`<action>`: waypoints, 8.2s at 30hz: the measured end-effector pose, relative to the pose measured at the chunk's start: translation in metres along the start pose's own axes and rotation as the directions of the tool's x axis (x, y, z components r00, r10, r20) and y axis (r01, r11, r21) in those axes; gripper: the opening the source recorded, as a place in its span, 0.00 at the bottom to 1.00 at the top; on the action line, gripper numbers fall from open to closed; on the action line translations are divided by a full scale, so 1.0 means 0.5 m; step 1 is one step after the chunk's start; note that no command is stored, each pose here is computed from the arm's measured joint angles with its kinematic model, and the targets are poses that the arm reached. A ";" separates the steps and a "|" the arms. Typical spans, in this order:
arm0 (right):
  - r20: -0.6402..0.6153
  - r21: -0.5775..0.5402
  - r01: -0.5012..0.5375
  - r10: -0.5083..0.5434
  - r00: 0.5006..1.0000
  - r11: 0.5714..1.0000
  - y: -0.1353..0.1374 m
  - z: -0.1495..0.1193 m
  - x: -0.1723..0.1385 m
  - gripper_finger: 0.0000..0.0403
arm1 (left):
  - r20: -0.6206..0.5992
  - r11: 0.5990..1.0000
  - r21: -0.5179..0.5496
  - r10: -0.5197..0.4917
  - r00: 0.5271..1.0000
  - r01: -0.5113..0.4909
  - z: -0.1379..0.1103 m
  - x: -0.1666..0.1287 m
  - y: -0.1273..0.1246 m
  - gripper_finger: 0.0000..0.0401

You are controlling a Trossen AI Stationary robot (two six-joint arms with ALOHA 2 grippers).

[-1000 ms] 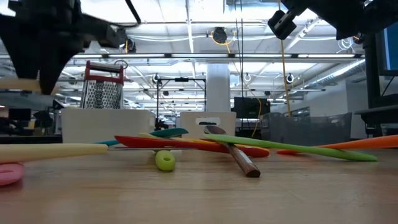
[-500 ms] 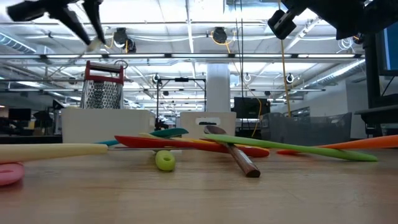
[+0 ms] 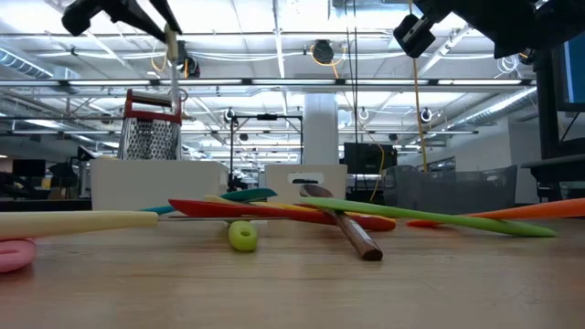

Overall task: Pick & Place Kitchen Items
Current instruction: Put the yellow knife into the left white bin

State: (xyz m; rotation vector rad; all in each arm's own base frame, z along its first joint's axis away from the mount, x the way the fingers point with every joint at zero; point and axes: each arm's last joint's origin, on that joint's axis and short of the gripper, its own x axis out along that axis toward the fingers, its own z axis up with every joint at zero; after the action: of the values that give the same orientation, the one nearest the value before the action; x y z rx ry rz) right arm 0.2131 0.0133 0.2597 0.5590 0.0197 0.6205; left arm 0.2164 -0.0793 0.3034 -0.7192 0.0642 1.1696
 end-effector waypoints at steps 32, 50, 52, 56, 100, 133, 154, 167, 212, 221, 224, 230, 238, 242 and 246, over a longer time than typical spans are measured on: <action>-0.028 -0.463 0.256 -0.303 0.953 0.848 -0.008 0.154 0.122 0.30 | 0.347 0.962 -0.094 -0.210 0.914 0.257 0.006 -0.008 -0.042 0.18; -0.002 -0.485 0.535 -0.613 0.790 0.692 -0.129 0.125 0.224 0.63 | 0.349 0.955 -0.132 -0.207 0.914 0.266 0.000 -0.011 -0.076 0.17; 0.016 -0.485 0.565 -0.639 0.769 0.667 -0.135 0.126 0.229 0.64 | 0.350 0.956 -0.131 -0.203 0.914 0.263 0.001 -0.010 -0.080 0.16; 0.022 -0.485 0.579 -0.653 0.757 0.655 -0.145 0.128 0.239 0.65 | 0.356 0.957 -0.135 -0.193 0.914 0.255 0.003 -0.006 -0.088 0.18; 0.055 -0.440 0.658 -0.713 0.699 0.611 -0.187 0.118 0.259 0.02 | 0.332 0.961 -0.129 -0.190 0.924 0.244 0.020 -0.006 -0.145 0.20; -0.016 -0.447 0.664 -0.747 0.664 0.599 -0.201 0.108 0.246 0.00 | -0.023 0.896 0.217 -0.391 0.920 0.386 0.117 -0.012 -0.120 0.29; -0.056 -0.472 0.689 -0.798 0.600 0.551 -0.211 0.100 0.235 0.00 | -0.026 0.803 0.416 -0.459 0.888 0.427 0.193 -0.044 -0.080 0.68; -0.032 -0.608 0.669 -0.855 0.517 0.427 -0.213 0.097 0.230 0.00 | -0.068 0.756 0.421 -0.525 0.849 0.501 0.230 -0.059 -0.057 0.68; 0.418 -0.898 0.015 -0.841 0.344 -0.440 -0.109 0.110 0.297 0.00 | -0.850 0.812 -0.210 -0.427 0.309 0.545 0.168 0.134 -0.066 0.68; 0.425 -0.897 0.019 -0.850 0.312 -0.441 -0.110 0.109 0.295 0.00 | -0.880 0.803 -0.263 -0.427 0.208 0.535 0.162 0.146 -0.068 0.42; 0.423 -0.898 0.020 -0.850 0.314 -0.439 -0.110 0.109 0.295 0.00 | -0.875 0.800 -0.276 -0.438 0.206 0.532 0.170 0.148 -0.065 0.25; 0.426 -0.897 0.027 -0.848 0.317 -0.441 -0.109 0.110 0.295 0.00 | -0.868 0.773 -0.325 -0.472 0.153 0.544 0.181 0.153 -0.065 0.11; 0.420 -0.906 0.097 -0.851 0.316 -0.411 -0.111 0.108 0.295 0.02 | -0.877 0.777 -0.285 -0.448 0.175 0.561 0.181 0.157 -0.058 0.10; 0.416 -0.909 0.139 -0.852 0.318 -0.392 -0.111 0.107 0.295 0.08 | -0.903 0.804 -0.230 -0.386 0.187 0.548 0.175 0.157 -0.045 0.08; 0.406 -0.913 0.166 -0.858 0.316 -0.371 -0.114 0.103 0.295 0.15 | -0.927 0.830 -0.168 -0.317 0.202 0.532 0.170 0.156 -0.031 0.07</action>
State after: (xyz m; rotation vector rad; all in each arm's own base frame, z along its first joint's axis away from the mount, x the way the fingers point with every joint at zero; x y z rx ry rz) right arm 0.3741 0.0316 0.2965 -1.1700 0.4252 -0.5357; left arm 0.2353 0.0273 0.3454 -1.0828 0.9185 0.0233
